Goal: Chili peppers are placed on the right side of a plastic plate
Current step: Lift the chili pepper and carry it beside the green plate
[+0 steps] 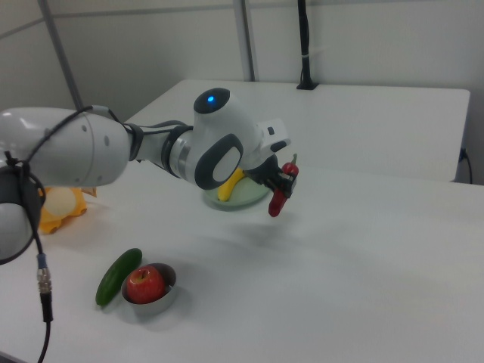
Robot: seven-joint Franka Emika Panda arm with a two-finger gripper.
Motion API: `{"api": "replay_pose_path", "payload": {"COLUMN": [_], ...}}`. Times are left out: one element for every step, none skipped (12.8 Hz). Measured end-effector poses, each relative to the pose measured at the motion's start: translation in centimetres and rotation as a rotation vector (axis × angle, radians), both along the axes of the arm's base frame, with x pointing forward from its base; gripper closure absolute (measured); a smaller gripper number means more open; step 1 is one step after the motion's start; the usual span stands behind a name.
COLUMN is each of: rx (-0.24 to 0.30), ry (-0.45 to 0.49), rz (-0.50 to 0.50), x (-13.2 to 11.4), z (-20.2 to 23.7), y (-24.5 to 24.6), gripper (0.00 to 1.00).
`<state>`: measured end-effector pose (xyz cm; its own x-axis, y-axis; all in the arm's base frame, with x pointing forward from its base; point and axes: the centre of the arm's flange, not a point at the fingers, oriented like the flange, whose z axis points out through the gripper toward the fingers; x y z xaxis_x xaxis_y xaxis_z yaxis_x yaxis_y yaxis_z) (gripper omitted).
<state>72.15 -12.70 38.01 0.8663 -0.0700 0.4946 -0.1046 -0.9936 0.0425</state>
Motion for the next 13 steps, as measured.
{"api": "replay_pose_path", "payload": {"rx": [0.011, 0.018, 0.029, 0.032, 0.037, 0.039, 0.043, 0.047, 0.048, 0.049, 0.05, 0.051, 0.053], "ry": [-0.051, -0.078, -0.102, -0.109, -0.121, -0.132, -0.154, -0.164, -0.166, -0.164, -0.163, -0.164, -0.164], "rz": [-0.025, -0.038, -0.049, -0.05, -0.05, -0.048, -0.042, -0.037, -0.036, -0.035, -0.035, -0.033, -0.031], "x": [0.9, 1.5, 2.3, 2.8, 3.4, 3.7, 4.1, 4.3, 4.3, 4.4, 4.4, 4.4, 4.5], "z": [-0.6, -1.2, -2.2, -2.9, -3.8, -4.4, -5.2, -5.8, -6.0, -6.3, -6.5, -6.5, -6.5], "y": [0.4, 0.8, 1.3, 1.6, 1.9, 2.2, 2.8, 3.3, 3.4, 3.5, 3.5, 3.6, 3.8], "gripper": [0.66, 0.66, 0.66, 0.66, 0.66, 0.66, 0.66, 0.66, 0.66, 0.66, 0.66, 0.66, 0.66]}}
